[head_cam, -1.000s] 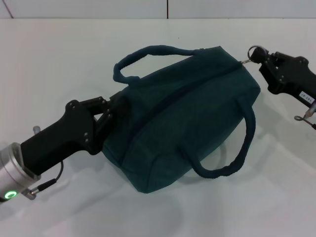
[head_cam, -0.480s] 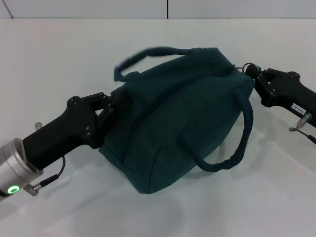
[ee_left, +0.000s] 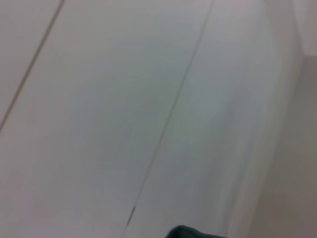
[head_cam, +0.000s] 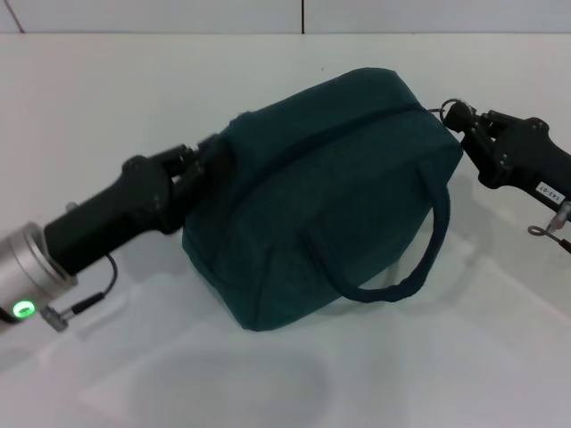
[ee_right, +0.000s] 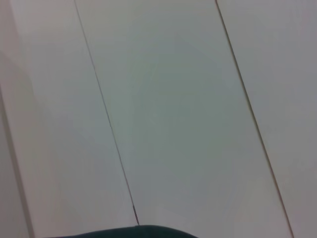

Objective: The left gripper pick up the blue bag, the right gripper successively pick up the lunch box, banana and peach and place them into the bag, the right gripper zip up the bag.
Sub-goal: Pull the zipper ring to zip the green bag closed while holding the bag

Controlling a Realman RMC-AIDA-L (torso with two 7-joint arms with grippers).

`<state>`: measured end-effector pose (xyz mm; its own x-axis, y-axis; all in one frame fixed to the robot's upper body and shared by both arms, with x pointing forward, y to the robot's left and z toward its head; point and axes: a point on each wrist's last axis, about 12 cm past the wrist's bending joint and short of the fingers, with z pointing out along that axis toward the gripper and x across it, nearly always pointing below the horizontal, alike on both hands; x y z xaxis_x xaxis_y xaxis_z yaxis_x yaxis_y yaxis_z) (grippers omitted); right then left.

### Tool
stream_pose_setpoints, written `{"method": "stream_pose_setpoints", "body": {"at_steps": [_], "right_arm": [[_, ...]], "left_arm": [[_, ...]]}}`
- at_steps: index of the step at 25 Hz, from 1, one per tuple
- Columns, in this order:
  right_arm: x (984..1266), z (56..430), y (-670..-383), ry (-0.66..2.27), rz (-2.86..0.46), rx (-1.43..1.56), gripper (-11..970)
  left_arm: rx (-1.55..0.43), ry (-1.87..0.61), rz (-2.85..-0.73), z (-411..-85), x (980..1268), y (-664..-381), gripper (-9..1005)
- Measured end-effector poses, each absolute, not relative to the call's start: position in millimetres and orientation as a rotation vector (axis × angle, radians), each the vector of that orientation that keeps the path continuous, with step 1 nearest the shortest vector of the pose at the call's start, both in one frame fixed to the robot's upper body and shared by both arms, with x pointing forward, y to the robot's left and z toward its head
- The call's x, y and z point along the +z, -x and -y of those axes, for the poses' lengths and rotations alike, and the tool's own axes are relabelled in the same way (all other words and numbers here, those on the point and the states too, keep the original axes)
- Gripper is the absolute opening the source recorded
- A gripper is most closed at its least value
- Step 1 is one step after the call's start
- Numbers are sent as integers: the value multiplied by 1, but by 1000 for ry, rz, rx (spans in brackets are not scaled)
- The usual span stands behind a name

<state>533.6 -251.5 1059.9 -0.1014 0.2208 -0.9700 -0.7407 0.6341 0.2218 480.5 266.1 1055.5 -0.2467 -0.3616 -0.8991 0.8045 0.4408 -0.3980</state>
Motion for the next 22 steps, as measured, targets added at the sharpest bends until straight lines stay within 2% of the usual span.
{"method": "stream_pose_setpoints", "body": {"at_steps": [3, 5, 8, 11, 15, 18, 22], "right_arm": [[1060, 252, -534, 467, -1462, 853, 42], [1059, 252, -535, 468, -1466, 849, 42], [1059, 252, -535, 470, -1466, 847, 43], [1059, 254, -533, 463, -1463, 846, 43], [1058, 255, -532, 460, -1463, 847, 44], [1058, 255, -531, 459, -1460, 849, 44], [1059, 254, -530, 460, -1449, 857, 45]], "left_arm": [[-1165, -407, -1450, -271, 1063, -491, 54], [-1162, -409, -1445, -272, 1067, -495, 115], [-1132, -441, -1413, -279, 1087, -512, 206], [-1127, -488, -1435, -283, 1104, -529, 402], [-1191, -586, -1594, -273, 1127, -561, 421], [-1245, -743, -1774, -250, 1145, -585, 448], [-1246, -853, -1907, -229, 1159, -600, 520]]}}
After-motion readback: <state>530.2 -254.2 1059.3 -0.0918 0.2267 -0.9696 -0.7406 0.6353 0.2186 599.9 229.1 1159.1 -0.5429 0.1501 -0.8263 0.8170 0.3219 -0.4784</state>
